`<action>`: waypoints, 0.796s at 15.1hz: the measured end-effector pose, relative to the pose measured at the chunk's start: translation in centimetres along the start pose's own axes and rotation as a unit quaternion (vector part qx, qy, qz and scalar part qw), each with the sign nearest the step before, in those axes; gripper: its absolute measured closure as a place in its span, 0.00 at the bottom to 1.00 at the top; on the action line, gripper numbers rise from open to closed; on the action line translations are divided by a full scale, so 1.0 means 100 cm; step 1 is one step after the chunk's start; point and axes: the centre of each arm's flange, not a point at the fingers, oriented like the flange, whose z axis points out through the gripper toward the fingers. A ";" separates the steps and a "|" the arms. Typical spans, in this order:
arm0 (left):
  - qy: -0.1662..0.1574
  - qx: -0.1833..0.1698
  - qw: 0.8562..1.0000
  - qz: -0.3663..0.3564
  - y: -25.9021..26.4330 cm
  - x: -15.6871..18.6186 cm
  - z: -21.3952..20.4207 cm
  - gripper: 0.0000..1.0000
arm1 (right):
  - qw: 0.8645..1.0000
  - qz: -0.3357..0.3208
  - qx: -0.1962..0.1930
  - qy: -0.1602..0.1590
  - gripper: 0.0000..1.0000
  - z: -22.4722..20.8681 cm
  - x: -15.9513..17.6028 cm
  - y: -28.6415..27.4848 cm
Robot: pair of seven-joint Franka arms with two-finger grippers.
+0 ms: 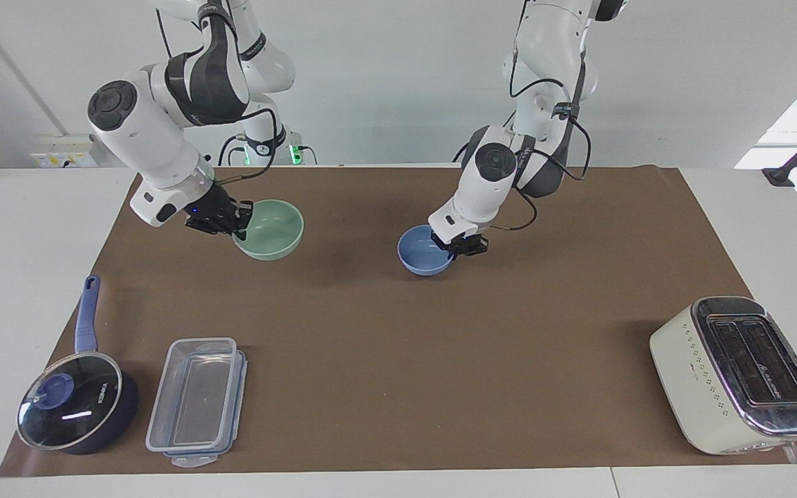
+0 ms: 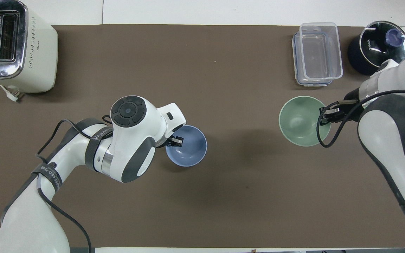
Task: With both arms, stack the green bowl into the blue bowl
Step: 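Grip the blue bowl with the left gripper while the right gripper lifts the green bowl, then carry the green bowl over the blue bowl with the right gripper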
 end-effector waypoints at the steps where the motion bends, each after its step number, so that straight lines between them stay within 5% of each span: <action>1: 0.000 0.000 1.000 0.000 0.000 0.000 0.000 0.79 | 1.000 0.000 0.000 0.000 0.94 0.000 0.000 0.000; 8: 0.003 -0.008 1.000 -0.011 -0.006 0.005 -0.024 0.04 | 1.000 0.005 0.017 0.019 0.94 0.003 0.004 -0.022; 12: 0.007 -0.023 0.997 -0.068 -0.073 0.020 -0.140 0.00 | 0.999 0.006 0.035 0.041 0.94 0.030 0.003 -0.080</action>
